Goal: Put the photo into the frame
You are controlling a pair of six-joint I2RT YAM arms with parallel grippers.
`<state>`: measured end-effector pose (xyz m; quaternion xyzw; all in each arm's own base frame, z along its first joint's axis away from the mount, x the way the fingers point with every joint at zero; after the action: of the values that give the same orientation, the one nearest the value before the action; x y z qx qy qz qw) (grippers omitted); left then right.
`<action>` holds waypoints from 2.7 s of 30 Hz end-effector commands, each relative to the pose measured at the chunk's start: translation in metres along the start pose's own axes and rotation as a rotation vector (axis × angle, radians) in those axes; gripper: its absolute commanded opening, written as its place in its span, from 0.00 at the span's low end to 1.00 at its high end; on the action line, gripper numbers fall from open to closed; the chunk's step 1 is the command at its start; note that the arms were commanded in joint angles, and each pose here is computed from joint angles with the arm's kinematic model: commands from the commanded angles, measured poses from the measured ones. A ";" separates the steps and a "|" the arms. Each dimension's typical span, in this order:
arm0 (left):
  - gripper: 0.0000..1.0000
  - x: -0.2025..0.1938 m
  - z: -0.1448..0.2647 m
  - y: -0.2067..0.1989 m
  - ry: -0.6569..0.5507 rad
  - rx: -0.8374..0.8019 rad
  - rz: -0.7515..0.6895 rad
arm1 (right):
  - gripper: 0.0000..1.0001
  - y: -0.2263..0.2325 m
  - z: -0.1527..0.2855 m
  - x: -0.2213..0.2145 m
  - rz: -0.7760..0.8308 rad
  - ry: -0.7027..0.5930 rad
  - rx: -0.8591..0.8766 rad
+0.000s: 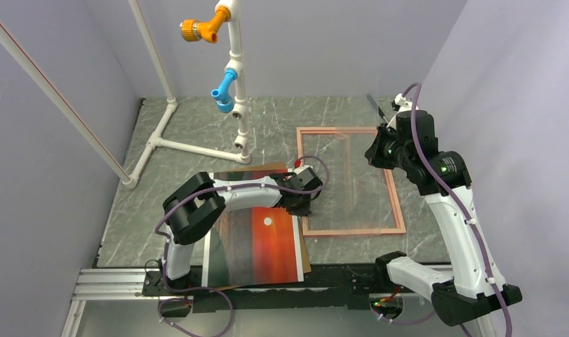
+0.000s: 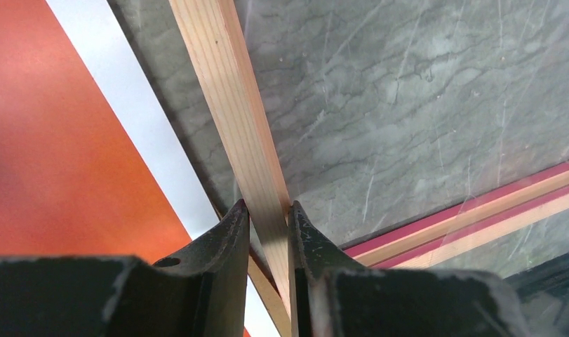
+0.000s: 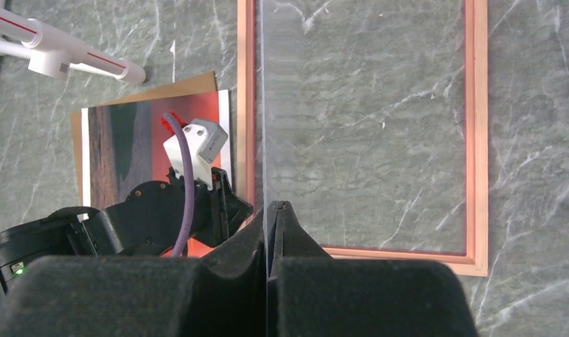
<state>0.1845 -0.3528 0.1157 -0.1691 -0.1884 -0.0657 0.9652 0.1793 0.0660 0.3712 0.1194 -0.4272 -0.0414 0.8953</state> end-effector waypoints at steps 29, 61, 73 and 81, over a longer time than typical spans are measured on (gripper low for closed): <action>0.58 0.030 0.100 0.008 -0.106 -0.333 0.065 | 0.00 0.005 -0.009 0.031 -0.039 -0.009 0.207; 0.58 0.046 0.035 -0.005 0.002 -0.035 0.089 | 0.00 -0.022 -0.003 0.025 -0.080 0.004 0.100; 0.52 0.038 -0.004 -0.015 0.046 0.030 0.062 | 0.00 -0.026 -0.002 0.021 -0.071 0.004 0.081; 0.18 0.037 -0.007 -0.020 0.037 0.013 0.077 | 0.00 -0.027 -0.004 0.018 -0.078 0.008 0.087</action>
<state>0.2141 -0.3659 0.1174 -0.1479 -0.1450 -0.0395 0.9775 0.1975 0.0391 0.3682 0.1751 -0.3954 -0.0611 0.8996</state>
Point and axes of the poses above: each gripper's point midway between its finger pads, its own z axis back along the fingers, its own y axis along the line the jaws close on, x = y × z, the point moved 10 cm from there along z, back along the fingers, and after that the axes turned 2 degrees about z, right-handed, at the moved point
